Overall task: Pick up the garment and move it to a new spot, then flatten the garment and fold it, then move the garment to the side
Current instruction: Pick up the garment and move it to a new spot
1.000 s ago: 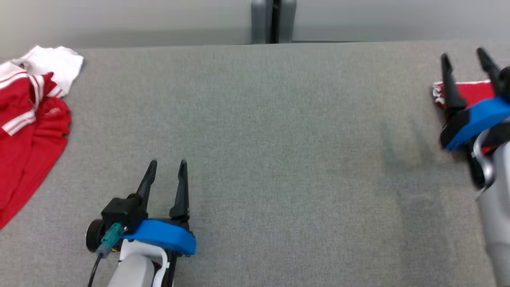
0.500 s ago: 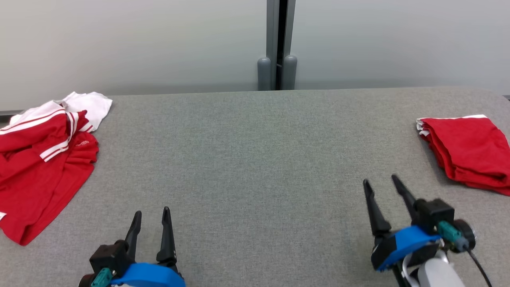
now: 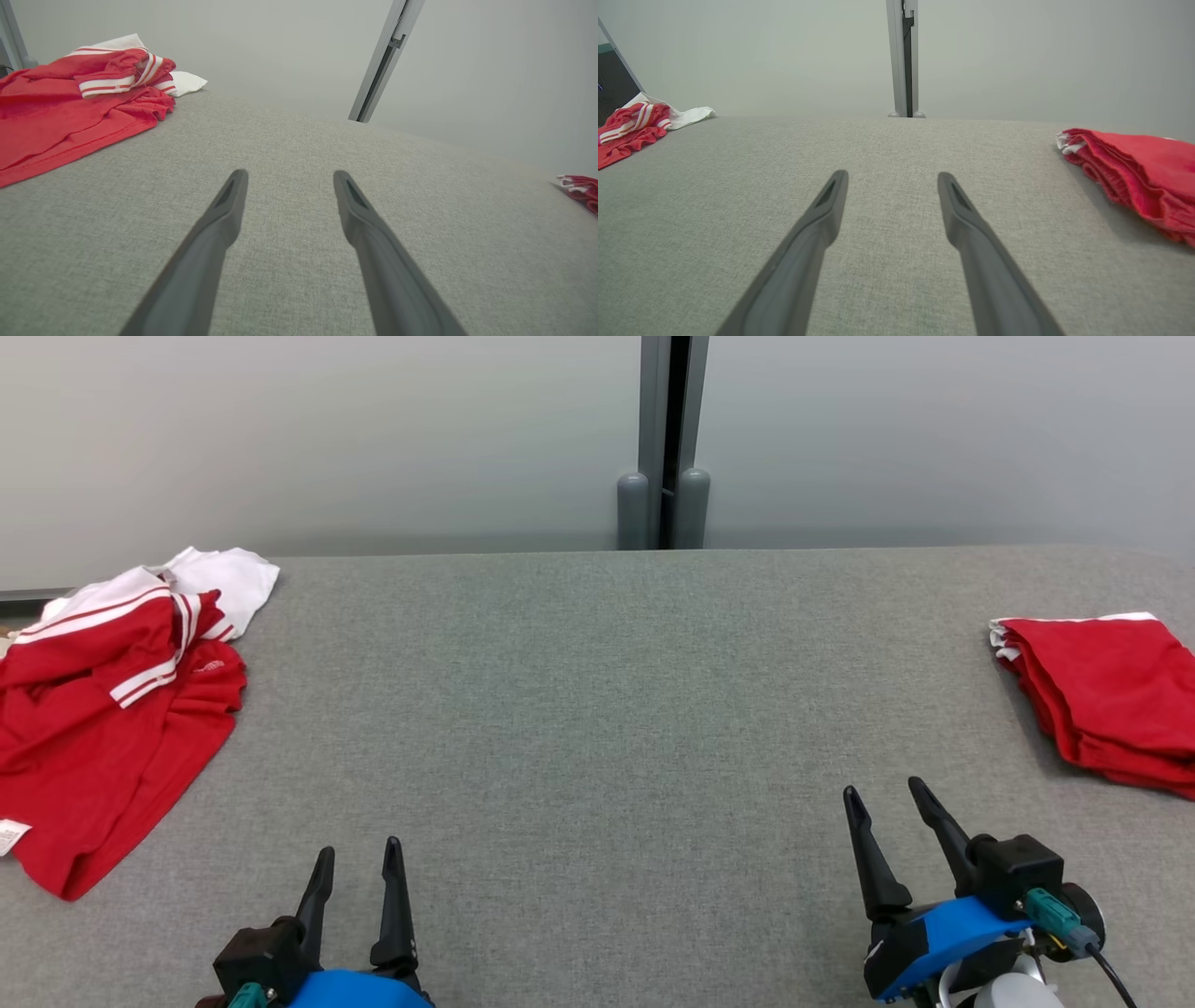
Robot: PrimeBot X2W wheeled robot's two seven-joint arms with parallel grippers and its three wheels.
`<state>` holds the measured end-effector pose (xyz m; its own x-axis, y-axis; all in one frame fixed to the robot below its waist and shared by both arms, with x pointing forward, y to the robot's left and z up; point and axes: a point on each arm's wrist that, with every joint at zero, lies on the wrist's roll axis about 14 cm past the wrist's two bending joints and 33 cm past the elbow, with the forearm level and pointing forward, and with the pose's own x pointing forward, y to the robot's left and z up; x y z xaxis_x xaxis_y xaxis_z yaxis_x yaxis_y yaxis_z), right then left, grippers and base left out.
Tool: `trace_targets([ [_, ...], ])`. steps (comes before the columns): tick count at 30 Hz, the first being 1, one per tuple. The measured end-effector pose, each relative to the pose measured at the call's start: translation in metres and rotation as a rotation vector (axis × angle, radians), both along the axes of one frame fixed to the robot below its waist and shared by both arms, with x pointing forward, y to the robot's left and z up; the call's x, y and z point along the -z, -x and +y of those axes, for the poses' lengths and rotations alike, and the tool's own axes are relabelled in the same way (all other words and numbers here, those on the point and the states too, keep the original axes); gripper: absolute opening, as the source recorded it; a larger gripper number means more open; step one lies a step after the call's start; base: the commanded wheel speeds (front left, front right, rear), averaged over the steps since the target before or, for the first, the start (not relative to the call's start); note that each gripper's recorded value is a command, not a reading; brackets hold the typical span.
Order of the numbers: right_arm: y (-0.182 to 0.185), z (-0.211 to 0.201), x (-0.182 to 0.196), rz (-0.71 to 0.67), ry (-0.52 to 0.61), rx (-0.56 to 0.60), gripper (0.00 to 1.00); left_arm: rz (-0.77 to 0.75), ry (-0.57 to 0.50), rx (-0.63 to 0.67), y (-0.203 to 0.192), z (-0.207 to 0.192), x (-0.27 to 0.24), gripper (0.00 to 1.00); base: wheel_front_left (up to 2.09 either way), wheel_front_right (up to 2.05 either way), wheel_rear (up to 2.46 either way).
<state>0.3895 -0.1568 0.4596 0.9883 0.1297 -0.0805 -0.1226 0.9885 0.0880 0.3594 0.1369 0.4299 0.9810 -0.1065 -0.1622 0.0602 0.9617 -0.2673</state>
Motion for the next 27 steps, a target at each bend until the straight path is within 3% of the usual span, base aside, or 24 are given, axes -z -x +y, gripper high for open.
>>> trace_targets([
  [13, -0.008, 0.019, 0.002, 0.004, -0.003, -0.053, 1.00, -0.037, -0.004, -0.051, 0.006, 0.017, -0.012, 1.00, 0.00, 0.00, 0.00],
  [27, -0.017, 0.162, -0.004, -0.003, -0.004, -0.454, 1.00, -0.084, -0.026, -0.403, 0.080, 0.116, -0.027, 1.00, 0.00, 0.00, 0.00],
])
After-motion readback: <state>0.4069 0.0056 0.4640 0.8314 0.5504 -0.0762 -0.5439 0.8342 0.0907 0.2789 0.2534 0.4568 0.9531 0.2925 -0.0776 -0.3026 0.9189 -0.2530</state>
